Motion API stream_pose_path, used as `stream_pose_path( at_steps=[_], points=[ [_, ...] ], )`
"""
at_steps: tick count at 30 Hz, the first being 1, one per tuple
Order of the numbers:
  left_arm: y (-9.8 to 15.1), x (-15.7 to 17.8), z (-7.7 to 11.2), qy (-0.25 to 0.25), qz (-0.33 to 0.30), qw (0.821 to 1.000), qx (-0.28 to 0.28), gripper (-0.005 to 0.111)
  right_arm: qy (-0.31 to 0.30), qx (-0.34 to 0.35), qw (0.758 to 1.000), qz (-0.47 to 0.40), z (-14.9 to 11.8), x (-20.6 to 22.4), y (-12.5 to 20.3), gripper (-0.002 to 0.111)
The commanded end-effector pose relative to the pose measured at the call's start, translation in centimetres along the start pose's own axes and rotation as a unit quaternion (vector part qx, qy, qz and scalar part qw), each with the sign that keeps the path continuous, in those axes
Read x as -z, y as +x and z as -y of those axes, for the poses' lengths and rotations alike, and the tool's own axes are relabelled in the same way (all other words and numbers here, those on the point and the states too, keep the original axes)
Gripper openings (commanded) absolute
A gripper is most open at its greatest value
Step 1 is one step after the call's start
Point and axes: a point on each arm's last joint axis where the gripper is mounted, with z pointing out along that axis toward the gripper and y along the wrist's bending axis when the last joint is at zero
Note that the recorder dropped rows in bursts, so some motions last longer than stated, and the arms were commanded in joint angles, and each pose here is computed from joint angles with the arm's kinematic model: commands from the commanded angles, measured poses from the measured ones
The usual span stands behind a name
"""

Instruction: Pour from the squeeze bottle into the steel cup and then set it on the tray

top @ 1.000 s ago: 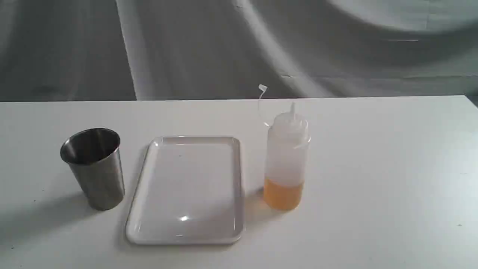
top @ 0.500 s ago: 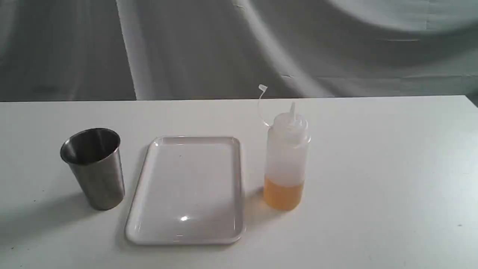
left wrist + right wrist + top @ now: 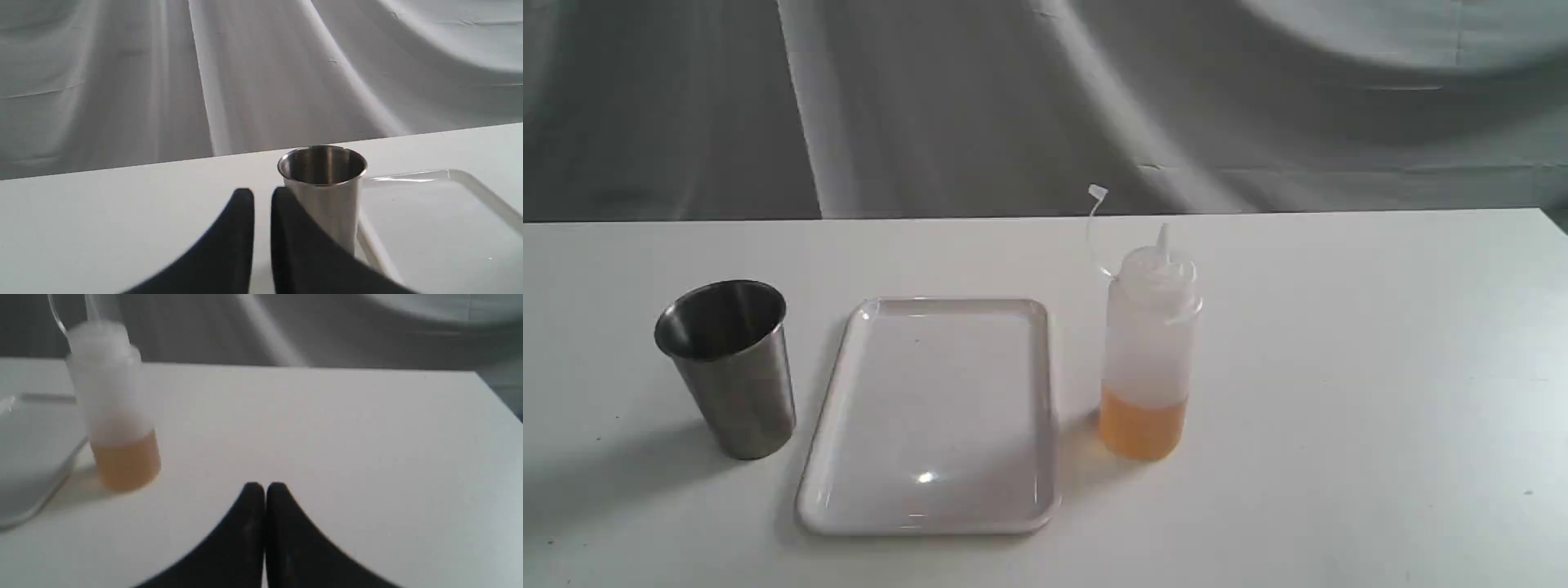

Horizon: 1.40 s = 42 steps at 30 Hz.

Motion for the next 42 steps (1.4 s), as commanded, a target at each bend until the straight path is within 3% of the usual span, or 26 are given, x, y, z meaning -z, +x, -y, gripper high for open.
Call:
stream_pose_path(
  at_steps=[1,9,17,29,42],
  points=[
    [0.1,0.0,0.0,0.002,0.001,1.000,-0.001,0.008,0.009,0.004,0.999,0.038,0.1,1.8,-3.6,0.000],
    [0.1,0.0,0.0,0.002,0.001,1.000,-0.001,0.008,0.007,-0.004,0.999,-0.042,0.0,1.5,-9.7,0.000],
    [0.1,0.0,0.0,0.002,0.001,1.000,0.001,0.008,-0.006,-0.017,0.996,-0.087,-0.2,-2.4,-14.5,0.000],
    [0.1,0.0,0.0,0.002,0.001,1.000,-0.001,0.008,-0.106,0.026,0.991,-0.075,-3.5,-7.3,-15.0,0.000],
    [0.1,0.0,0.0,0.002,0.001,1.000,0.000,0.008,-0.124,0.052,0.990,-0.042,-4.7,-10.0,-15.2,0.000]
  ],
)
